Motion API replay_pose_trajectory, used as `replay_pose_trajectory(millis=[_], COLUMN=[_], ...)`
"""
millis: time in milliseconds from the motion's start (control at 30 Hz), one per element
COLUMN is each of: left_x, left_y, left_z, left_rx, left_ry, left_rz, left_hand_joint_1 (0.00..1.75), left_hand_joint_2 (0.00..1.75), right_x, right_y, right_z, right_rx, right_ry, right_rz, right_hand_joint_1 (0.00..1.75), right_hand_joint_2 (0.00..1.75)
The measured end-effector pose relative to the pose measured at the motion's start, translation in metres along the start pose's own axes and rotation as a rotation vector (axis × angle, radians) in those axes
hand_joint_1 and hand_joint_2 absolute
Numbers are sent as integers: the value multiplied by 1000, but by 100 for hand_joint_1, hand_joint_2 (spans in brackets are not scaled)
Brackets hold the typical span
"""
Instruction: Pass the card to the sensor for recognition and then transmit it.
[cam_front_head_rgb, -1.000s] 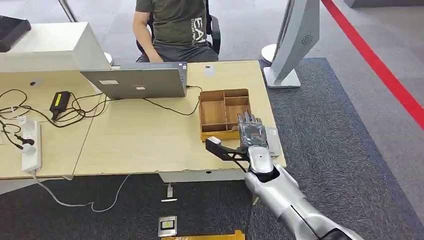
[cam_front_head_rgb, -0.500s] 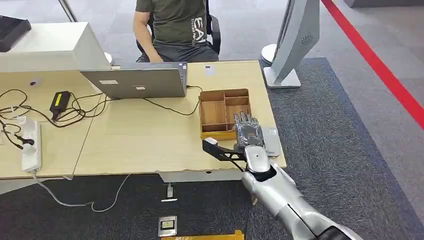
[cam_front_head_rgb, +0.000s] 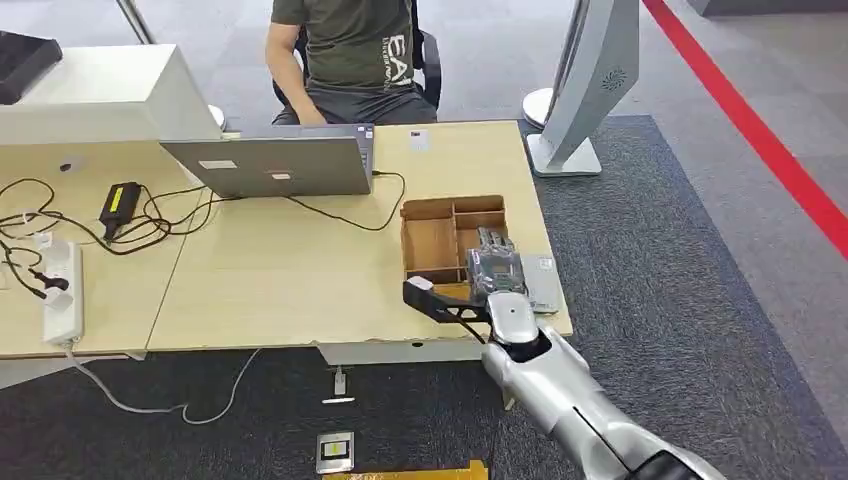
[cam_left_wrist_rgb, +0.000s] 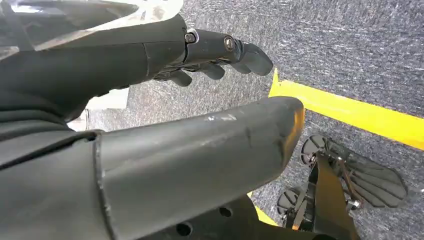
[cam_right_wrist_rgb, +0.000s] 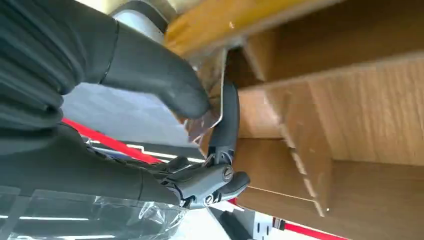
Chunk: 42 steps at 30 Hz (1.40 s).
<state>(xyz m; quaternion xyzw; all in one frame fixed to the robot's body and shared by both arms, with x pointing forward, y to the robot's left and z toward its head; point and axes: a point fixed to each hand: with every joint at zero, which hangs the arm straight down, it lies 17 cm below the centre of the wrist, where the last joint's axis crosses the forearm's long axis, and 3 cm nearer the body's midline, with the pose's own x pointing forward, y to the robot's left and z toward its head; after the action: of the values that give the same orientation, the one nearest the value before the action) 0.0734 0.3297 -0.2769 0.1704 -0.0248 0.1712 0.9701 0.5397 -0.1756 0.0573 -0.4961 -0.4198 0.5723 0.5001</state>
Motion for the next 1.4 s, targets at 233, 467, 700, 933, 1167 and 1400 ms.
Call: replay_pose_trajectory(millis=[233,467,700,933,1167,1400], left_x=[0,0,-5,-6,-5,-2], left_y=[0,1,2,0,-5,-6], left_z=[0,0,0,1,2,2], left_rx=[3,9,28,26,-1,-9], left_ry=[0,2,26,28,15,0], left_rz=[1,4,12,17,1,-7], left_hand_joint_1=[0,0,0,0,0,0], left_hand_joint_2=[0,0,0,0,0,0], right_x=[1,4,17,32,43,70], right_y=[3,3,-21,-101,-174,-199], right_z=[1,2,-1,-6,6,23], right_rx=[8,4,-74,-247,-417,-534], right_ry=[-2,-11,-51,-83,-118,-220], right_rz=[-2,-4,8,133,214,163], right_hand_joint_1=[175,175,175,175,175,175], right_hand_joint_2=[175,175,175,175,175,175])
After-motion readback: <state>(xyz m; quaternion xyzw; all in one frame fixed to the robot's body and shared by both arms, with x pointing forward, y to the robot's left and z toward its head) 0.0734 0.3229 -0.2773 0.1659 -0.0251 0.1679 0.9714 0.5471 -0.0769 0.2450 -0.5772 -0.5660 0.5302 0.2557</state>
